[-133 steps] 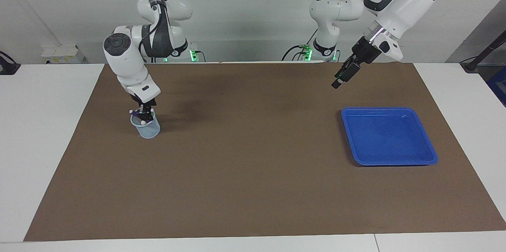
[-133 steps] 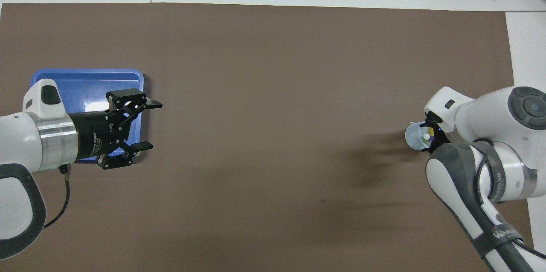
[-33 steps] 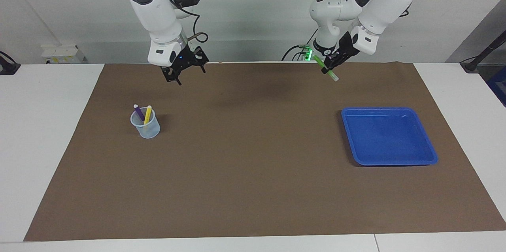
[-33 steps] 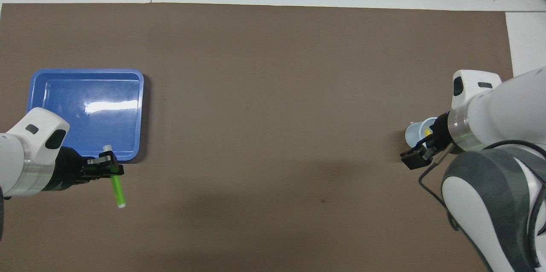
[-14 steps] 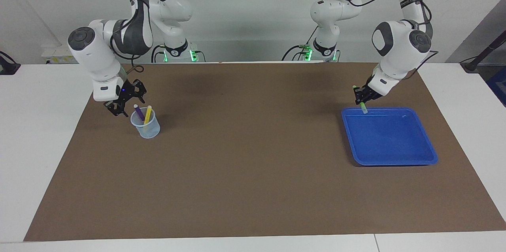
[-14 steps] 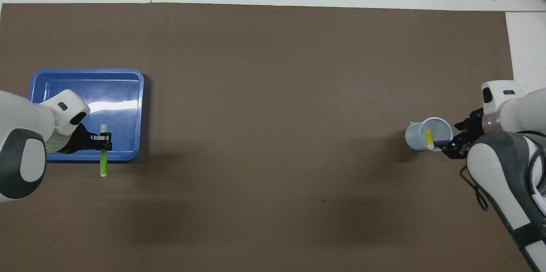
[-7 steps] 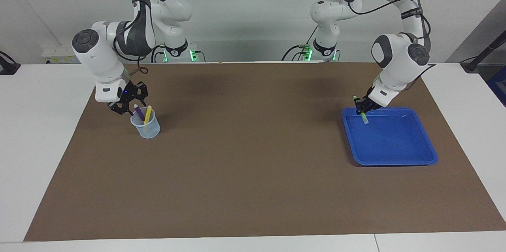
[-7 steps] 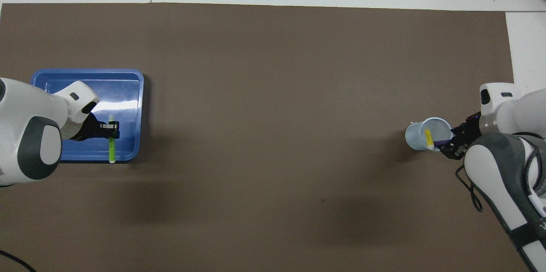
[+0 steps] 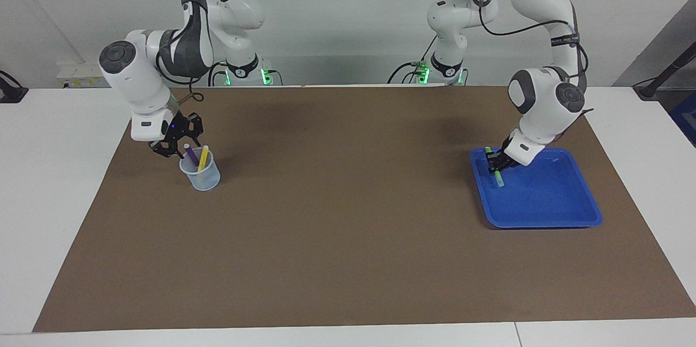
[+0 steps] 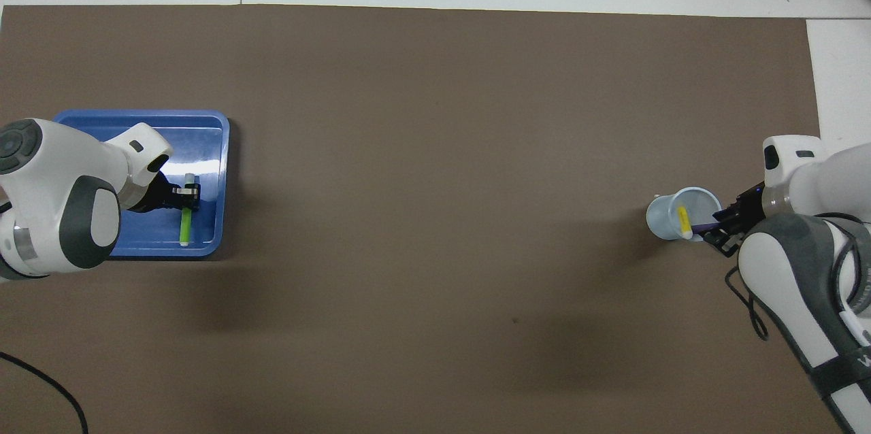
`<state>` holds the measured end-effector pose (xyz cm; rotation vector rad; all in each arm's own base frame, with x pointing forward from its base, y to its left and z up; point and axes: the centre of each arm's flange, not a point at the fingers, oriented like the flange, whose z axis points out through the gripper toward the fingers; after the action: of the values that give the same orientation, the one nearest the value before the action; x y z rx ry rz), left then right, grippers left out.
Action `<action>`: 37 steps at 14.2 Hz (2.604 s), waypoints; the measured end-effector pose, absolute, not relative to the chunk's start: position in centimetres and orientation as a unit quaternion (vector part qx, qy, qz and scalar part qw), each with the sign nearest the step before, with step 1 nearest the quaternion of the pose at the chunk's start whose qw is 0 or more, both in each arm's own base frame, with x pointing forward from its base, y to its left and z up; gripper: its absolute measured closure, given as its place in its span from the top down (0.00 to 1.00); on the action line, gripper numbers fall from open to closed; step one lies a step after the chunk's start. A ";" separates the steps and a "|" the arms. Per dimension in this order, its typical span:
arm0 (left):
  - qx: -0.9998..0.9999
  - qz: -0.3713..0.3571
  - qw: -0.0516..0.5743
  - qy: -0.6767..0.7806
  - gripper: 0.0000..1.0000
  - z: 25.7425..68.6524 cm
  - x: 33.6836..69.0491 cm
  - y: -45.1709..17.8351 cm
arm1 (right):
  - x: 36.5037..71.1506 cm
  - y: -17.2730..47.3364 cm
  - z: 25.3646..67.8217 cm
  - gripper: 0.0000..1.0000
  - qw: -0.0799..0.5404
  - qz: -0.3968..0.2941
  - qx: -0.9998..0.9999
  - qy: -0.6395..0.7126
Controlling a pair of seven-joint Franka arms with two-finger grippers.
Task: Right arm passes pens to left for tray arrangement
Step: 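Lower the green pen into the tray and open the left gripper, then bring the purple pen toward the left gripper with the right gripper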
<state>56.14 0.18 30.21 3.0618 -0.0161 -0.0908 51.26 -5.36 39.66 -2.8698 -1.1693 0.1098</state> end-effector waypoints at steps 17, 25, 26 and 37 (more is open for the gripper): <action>0.999 -0.033 0.022 -0.035 0.59 30.5 58.1 -0.7 | 53.7 4.9 49.5 0.18 -0.013 0.048 -0.916 -0.397; 0.993 -0.077 0.057 0.064 1.00 36.2 59.9 -1.2 | 51.9 15.3 51.6 0.18 0.072 0.069 -0.965 -0.243; 0.991 -0.078 0.060 0.087 1.00 36.8 59.9 -1.5 | 51.9 15.8 51.5 0.18 0.098 0.074 -0.972 -0.200; 0.879 -0.113 0.141 0.442 1.00 47.2 56.9 -9.6 | 51.8 25.6 52.2 0.18 0.278 0.063 -0.944 0.164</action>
<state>56.94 -9.56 47.24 2.5384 1.2755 -0.3271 51.79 25.60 52.20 -2.5337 0.4397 0.1703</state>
